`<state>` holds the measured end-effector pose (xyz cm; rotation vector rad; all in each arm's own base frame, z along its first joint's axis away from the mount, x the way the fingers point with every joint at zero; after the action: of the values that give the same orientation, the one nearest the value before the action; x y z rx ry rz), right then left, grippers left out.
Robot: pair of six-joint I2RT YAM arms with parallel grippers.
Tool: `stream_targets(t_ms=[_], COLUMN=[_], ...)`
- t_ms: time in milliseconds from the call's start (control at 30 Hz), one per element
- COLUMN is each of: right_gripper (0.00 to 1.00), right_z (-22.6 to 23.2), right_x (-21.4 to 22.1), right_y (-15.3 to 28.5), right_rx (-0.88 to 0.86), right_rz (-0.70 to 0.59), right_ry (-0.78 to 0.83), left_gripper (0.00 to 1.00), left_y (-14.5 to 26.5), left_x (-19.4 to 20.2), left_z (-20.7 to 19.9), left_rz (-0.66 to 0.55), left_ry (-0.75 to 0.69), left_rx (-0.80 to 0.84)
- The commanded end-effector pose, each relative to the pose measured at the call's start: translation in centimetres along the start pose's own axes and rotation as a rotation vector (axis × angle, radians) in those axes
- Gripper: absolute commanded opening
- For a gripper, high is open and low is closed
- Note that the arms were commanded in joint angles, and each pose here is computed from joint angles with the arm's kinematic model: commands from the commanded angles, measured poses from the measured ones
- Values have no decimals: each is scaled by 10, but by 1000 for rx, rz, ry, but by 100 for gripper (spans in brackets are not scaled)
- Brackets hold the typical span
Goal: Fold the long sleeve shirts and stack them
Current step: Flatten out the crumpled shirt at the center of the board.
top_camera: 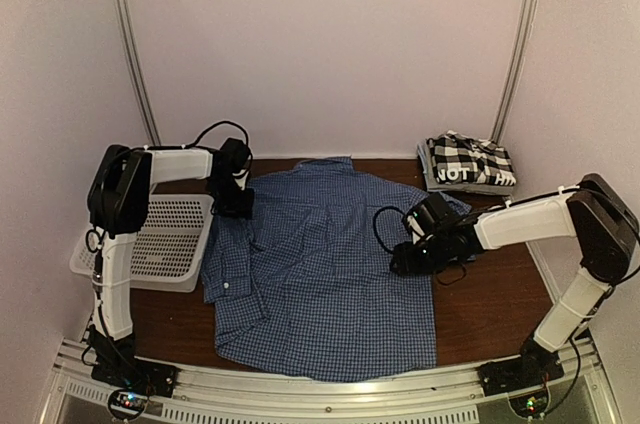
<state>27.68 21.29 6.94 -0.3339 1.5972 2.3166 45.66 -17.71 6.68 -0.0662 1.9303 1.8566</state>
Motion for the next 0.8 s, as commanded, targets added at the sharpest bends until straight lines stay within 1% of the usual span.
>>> stream_targets(t_ms=[0,200,267,367,533,633,767], right_gripper=[66,72,76,78,73,66,63], right_z=[-48,-38,-25,0,26,43,63], right_x=[21,15,12,12,33,55,93], right_y=[0,10,18,30,42,45,45], right_rx=[173,166,154,140,109,66,39], right_rz=[72,70,59,48,65,101,163], right_ry=[-59,-14,19,76,115,145,223], left_gripper=[45,45,45,46,49,49,49], left_y=[-20,-15,-11,1,24,22,17], left_x=[17,16,14,6,-11,-15,-14], left_z=[5,3,1,-9,-18,-19,-19], left_rz=[82,87,77,47,-20,-24,-16], left_ry=[-25,-45,-49,-54,-65,-64,-58], left_rx=[-5,10,30,77,94,101,104])
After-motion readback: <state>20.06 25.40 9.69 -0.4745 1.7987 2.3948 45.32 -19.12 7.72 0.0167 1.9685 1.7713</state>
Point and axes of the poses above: each gripper's point midway between its finger pads, its own y axis back along the fingers, its own z axis along the line the jaws close on, x = y × z, the point moved 5 cm from there along y, back along the fingers, and after that the axes turned 10 degrees about -y, right-handed, at the moved point
